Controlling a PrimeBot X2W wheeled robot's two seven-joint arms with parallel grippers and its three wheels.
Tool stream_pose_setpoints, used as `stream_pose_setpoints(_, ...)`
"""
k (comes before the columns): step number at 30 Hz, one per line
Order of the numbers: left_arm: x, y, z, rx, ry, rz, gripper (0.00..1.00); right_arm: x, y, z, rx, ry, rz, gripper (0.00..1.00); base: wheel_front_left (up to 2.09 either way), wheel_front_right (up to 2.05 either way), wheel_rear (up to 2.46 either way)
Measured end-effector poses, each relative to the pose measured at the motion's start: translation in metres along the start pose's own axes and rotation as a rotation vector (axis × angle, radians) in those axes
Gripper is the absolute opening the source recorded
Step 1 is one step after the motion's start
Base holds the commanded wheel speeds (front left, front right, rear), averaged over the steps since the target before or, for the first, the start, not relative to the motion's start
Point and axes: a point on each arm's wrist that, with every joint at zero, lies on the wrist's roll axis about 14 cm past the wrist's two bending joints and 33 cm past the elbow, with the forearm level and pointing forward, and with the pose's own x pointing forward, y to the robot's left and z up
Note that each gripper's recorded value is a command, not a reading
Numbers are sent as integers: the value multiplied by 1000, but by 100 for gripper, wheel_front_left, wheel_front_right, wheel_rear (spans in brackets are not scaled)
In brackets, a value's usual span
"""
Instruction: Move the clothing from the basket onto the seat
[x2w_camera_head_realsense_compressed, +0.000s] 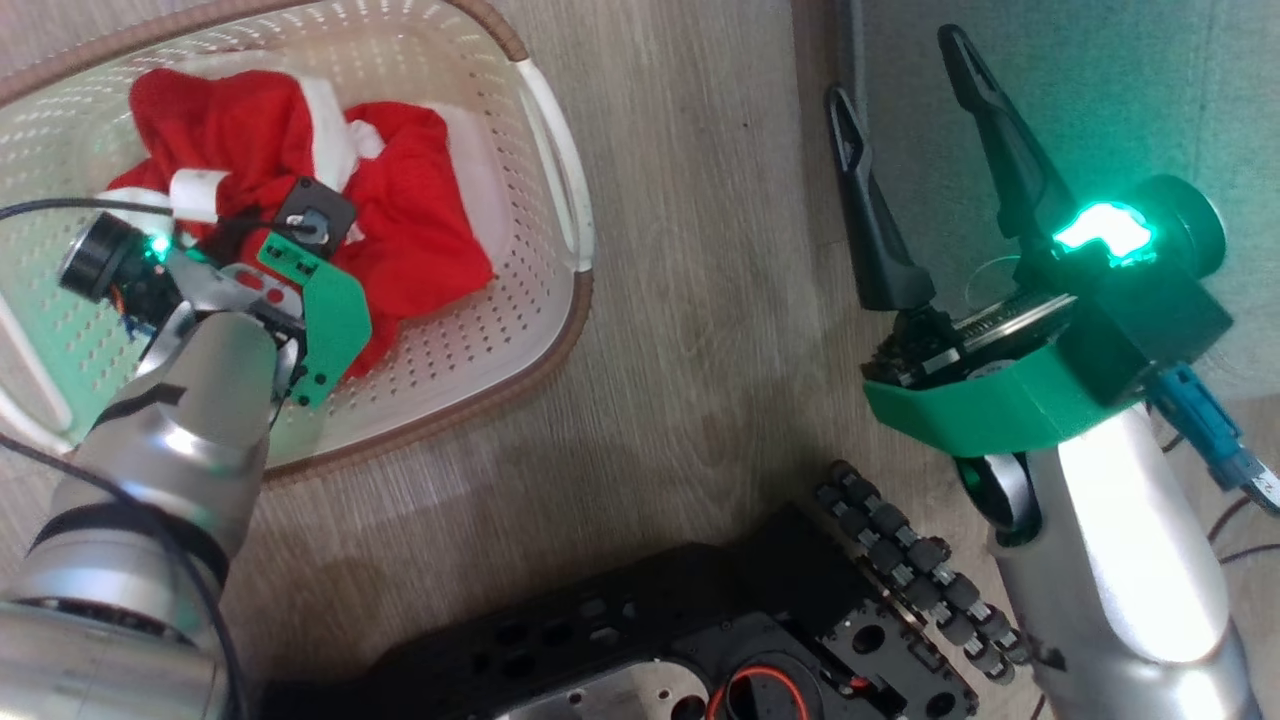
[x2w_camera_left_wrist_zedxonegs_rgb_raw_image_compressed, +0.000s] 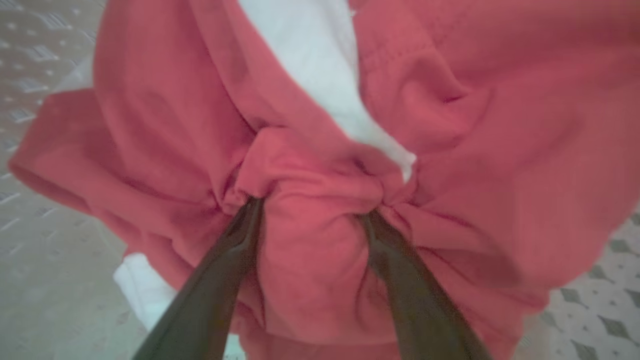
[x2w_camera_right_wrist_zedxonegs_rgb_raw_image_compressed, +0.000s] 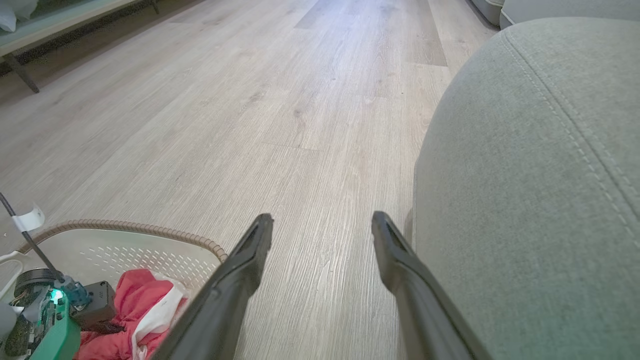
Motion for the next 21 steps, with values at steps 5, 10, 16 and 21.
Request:
stream_pose_setpoints(5,3,1,-1,-10,39,4,0,-2,-4,2,7,-2,-11,100,0,0,0)
stream_pose_setpoints(10,-5,6,8,-19,22,15,0,0,-6,18,4,-40,-14,100,0,0,0)
stream_pose_setpoints(16,-29,8,23,-49,-36,40,0,-3,-5,40,-1,-83,-15,100,0,0,0)
stream_pose_setpoints(21,-58,5,40,-92,-116,64,0,-8,-1,63,-18,-127,-7,100,0,0,0)
